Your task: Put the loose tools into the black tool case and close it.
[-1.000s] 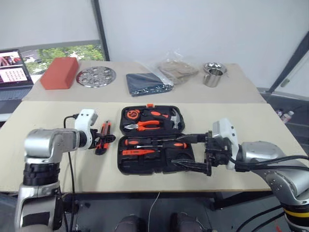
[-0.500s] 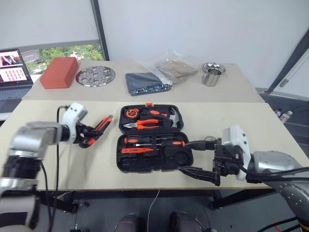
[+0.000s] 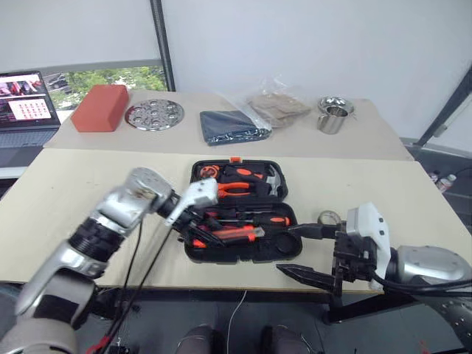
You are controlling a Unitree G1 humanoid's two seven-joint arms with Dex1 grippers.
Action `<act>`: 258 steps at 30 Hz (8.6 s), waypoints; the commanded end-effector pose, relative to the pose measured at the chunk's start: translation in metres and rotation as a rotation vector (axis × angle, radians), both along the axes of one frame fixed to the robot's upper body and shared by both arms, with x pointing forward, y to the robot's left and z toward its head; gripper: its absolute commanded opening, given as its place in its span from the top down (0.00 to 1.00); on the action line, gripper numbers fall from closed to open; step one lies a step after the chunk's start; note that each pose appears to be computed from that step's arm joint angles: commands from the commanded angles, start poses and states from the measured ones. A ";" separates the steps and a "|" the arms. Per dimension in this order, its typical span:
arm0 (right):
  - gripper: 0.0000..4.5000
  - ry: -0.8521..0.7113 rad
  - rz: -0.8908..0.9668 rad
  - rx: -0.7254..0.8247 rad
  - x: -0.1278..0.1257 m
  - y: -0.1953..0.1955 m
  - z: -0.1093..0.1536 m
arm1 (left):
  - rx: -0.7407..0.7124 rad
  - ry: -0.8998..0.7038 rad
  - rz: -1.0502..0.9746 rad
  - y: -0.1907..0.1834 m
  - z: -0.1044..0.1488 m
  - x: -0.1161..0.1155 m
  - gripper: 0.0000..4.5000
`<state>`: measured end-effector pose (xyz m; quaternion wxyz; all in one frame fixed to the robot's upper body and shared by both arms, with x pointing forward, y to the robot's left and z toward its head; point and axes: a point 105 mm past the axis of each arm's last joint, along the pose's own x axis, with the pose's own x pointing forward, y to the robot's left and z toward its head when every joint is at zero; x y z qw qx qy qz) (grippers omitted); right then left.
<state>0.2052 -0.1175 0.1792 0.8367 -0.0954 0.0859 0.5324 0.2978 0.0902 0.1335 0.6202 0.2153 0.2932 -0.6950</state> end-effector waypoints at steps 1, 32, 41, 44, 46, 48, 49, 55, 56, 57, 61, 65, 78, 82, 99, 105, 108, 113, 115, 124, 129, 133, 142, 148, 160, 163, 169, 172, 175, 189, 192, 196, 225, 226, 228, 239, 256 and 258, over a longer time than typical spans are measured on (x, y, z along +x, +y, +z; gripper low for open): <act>0.00 -0.055 -0.021 0.017 -0.002 0.001 0.010 | 0.000 0.006 -0.013 -0.010 0.005 0.002 0.64; 0.00 -0.033 -0.072 0.053 0.005 -0.002 0.004 | 0.207 -0.170 -0.157 0.006 -0.044 0.004 0.99; 0.00 -0.010 -0.206 0.010 0.004 -0.032 -0.003 | 0.001 -0.185 -0.095 0.004 -0.018 0.007 0.99; 0.00 0.037 -0.367 0.006 -0.002 -0.073 -0.006 | -0.210 -0.184 0.003 0.012 0.021 0.017 0.88; 0.00 0.053 -0.469 -0.001 -0.012 -0.101 -0.007 | -0.355 -0.203 0.036 0.024 0.045 0.018 0.76; 0.00 0.067 -0.567 -0.023 -0.024 -0.128 -0.009 | -0.418 -0.210 0.089 0.037 0.060 0.022 0.60; 0.00 0.075 -0.615 -0.034 -0.031 -0.141 -0.010 | -0.447 -0.202 0.109 0.044 0.069 0.022 0.51; 0.00 0.083 -0.741 -0.047 -0.049 -0.175 -0.013 | -0.533 -0.148 0.164 0.065 0.102 0.018 0.01; 0.00 0.075 -0.729 -0.047 -0.043 -0.173 -0.014 | -0.524 -0.160 0.157 0.063 0.102 0.016 0.01; 0.00 0.068 -0.721 -0.049 -0.037 -0.172 -0.015 | -0.518 -0.167 0.152 0.062 0.101 0.016 0.01; 0.00 0.025 -0.589 -0.111 0.009 -0.149 -0.023 | -0.469 -0.217 0.124 0.053 0.093 0.012 0.01; 0.00 -0.001 -0.511 -0.190 0.063 -0.126 -0.030 | -0.384 -0.286 0.111 0.049 0.075 0.015 0.01; 0.14 0.041 -0.423 -0.318 0.115 -0.101 -0.063 | -0.366 -0.327 0.132 0.048 0.073 0.011 0.00; 0.40 0.039 -0.414 -0.320 0.119 -0.097 -0.067 | -0.370 -0.335 0.139 0.047 0.074 0.012 0.00; 1.00 0.065 0.038 -0.235 0.048 0.002 -0.038 | -0.342 -0.289 0.056 0.037 0.061 -0.002 0.00; 0.73 0.031 -0.008 -0.335 0.058 -0.003 -0.053 | -0.341 -0.291 0.061 0.039 0.062 0.000 0.00; 0.58 0.030 0.066 -0.244 0.046 0.006 -0.037 | -0.336 -0.290 0.074 0.041 0.061 0.001 0.00; 0.58 0.033 0.008 -0.115 0.048 -0.007 -0.009 | -0.328 -0.288 0.115 0.049 0.059 0.002 0.00; 0.58 0.045 -0.017 -0.108 0.047 -0.017 -0.006 | -0.327 -0.291 0.143 0.053 0.058 0.002 0.00; 0.82 -0.015 -0.317 -0.119 0.098 -0.068 -0.002 | -0.218 -0.316 0.423 0.110 0.037 0.018 0.25; 1.00 -0.048 -0.341 -0.243 0.127 -0.075 -0.027 | -0.074 -0.352 0.493 0.132 0.004 0.028 0.65; 1.00 -0.088 -0.266 -0.319 0.141 -0.062 -0.039 | -0.115 -0.321 0.463 0.115 -0.003 0.030 0.97; 1.00 -0.018 0.242 -0.342 0.075 -0.004 -0.047 | -0.139 -0.172 0.294 0.088 -0.012 -0.004 0.99; 1.00 -0.006 0.182 -0.360 0.064 -0.012 -0.060 | -0.087 -0.090 0.260 0.102 -0.021 -0.033 0.99; 0.84 0.036 -0.174 -0.249 0.073 -0.067 -0.040 | 0.068 -0.216 0.593 0.168 -0.027 0.008 0.85; 0.60 0.072 -0.273 -0.092 0.092 -0.066 -0.013 | -0.023 -0.218 0.687 0.164 -0.005 0.026 0.62; 0.21 0.171 -0.348 -0.034 0.132 -0.041 -0.011 | -0.271 -0.028 1.018 0.140 0.028 0.074 0.23; 0.20 0.196 -0.431 -0.034 0.155 -0.036 -0.016 | -0.302 0.057 1.070 0.126 0.026 0.083 0.00; 0.20 0.225 -0.503 -0.029 0.175 -0.032 -0.022 | -0.290 0.084 1.071 0.114 0.016 0.087 0.00; 1.00 0.280 -0.470 -0.043 0.181 -0.009 -0.037 | -0.241 0.146 1.047 0.107 -0.012 0.076 0.93; 1.00 0.277 -0.459 -0.035 0.180 -0.007 -0.033 | -0.251 0.152 1.023 0.102 -0.010 0.073 0.99; 1.00 0.156 -0.473 0.021 0.191 -0.006 -0.006 | -0.376 0.066 0.924 0.083 0.017 0.077 0.99; 0.79 -0.622 -0.551 -0.067 0.106 -0.074 0.017 | -0.525 -0.735 0.889 0.122 0.059 0.040 0.79; 0.73 -0.587 -0.540 -0.062 0.099 -0.080 0.020 | -0.524 -0.645 0.907 0.129 0.058 0.033 0.72; 0.58 -0.473 -0.488 -0.071 0.084 -0.089 0.019 | -0.497 -0.470 0.899 0.143 0.056 0.016 0.55; 0.97 -0.063 -0.059 -0.153 0.025 -0.042 -0.040 | -0.325 -0.539 0.784 0.137 0.044 0.086 0.95; 0.99 -0.183 -0.424 -0.298 0.115 -0.071 -0.050 | -0.200 -0.211 0.023 0.038 -0.002 0.057 0.98; 0.99 -0.154 -0.401 -0.256 0.104 -0.073 -0.048 | -0.238 -0.222 0.013 0.037 0.005 0.052 0.98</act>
